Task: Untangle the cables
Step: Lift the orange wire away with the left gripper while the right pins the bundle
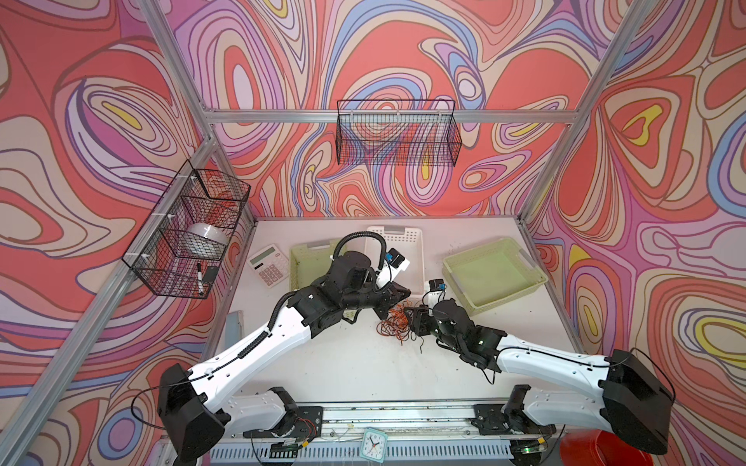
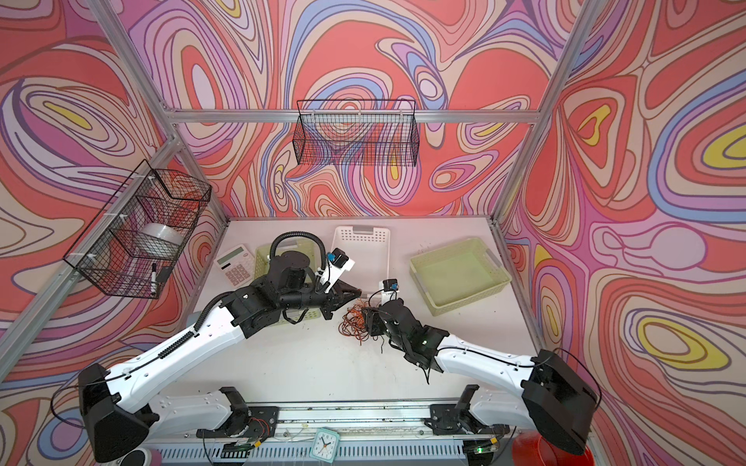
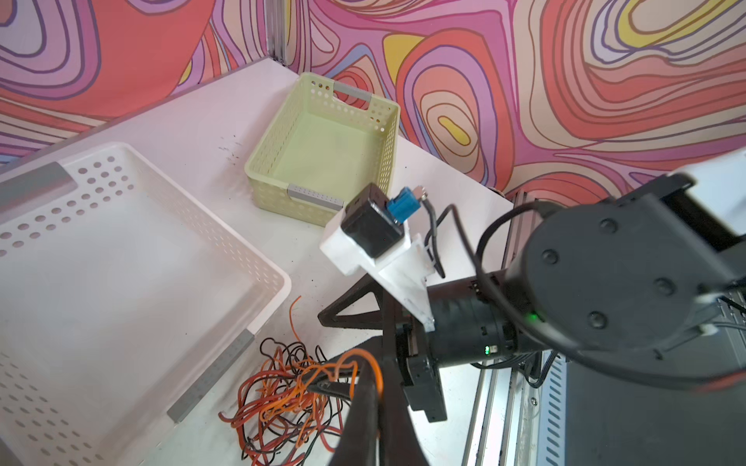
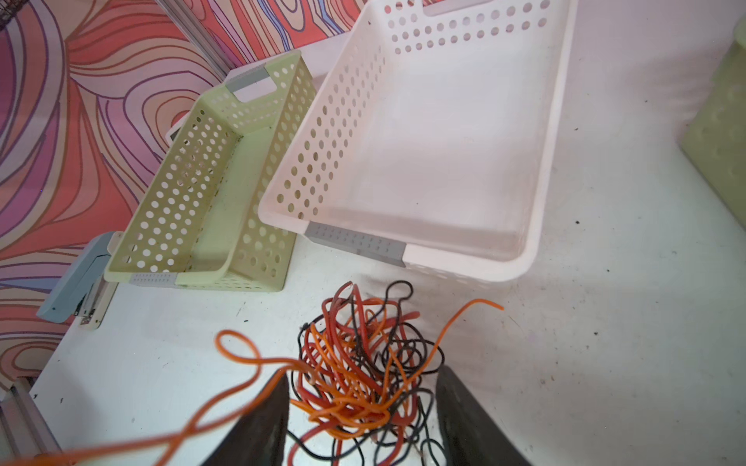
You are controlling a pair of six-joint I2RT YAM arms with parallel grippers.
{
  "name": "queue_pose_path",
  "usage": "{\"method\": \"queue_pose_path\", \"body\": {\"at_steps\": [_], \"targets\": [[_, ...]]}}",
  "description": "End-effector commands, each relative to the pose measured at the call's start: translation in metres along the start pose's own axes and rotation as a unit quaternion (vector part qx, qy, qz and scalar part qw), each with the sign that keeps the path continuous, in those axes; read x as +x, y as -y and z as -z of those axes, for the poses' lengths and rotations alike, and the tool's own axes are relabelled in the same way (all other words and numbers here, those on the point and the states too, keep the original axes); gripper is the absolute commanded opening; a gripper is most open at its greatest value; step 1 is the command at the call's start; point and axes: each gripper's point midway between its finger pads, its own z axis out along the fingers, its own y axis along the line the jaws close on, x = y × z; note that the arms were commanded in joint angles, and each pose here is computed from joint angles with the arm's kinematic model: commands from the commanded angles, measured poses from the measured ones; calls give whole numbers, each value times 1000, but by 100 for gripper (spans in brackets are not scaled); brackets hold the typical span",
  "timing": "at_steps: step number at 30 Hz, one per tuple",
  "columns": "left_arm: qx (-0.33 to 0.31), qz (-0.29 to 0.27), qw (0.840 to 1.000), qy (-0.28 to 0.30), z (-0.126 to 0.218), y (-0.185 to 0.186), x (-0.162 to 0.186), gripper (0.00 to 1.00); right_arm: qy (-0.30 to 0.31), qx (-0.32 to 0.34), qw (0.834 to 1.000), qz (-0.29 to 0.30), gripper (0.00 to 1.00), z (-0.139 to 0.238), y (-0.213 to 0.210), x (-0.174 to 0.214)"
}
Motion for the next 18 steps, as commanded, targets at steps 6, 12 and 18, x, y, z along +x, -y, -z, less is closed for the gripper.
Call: {"method": "queue_pose_path", "body": {"at_steps": [6, 12, 18], "targets": [[16, -17, 999, 36, 14, 17, -44, 0, -9, 25, 1000, -17, 54, -12, 25, 32], [11, -38, 998, 39, 18, 18, -58, 0, -11, -31, 999, 40, 61, 1, 5, 25], [12, -42, 998, 44, 21, 20, -61, 0, -2, -84, 990, 116, 81, 29, -12, 16]]}}
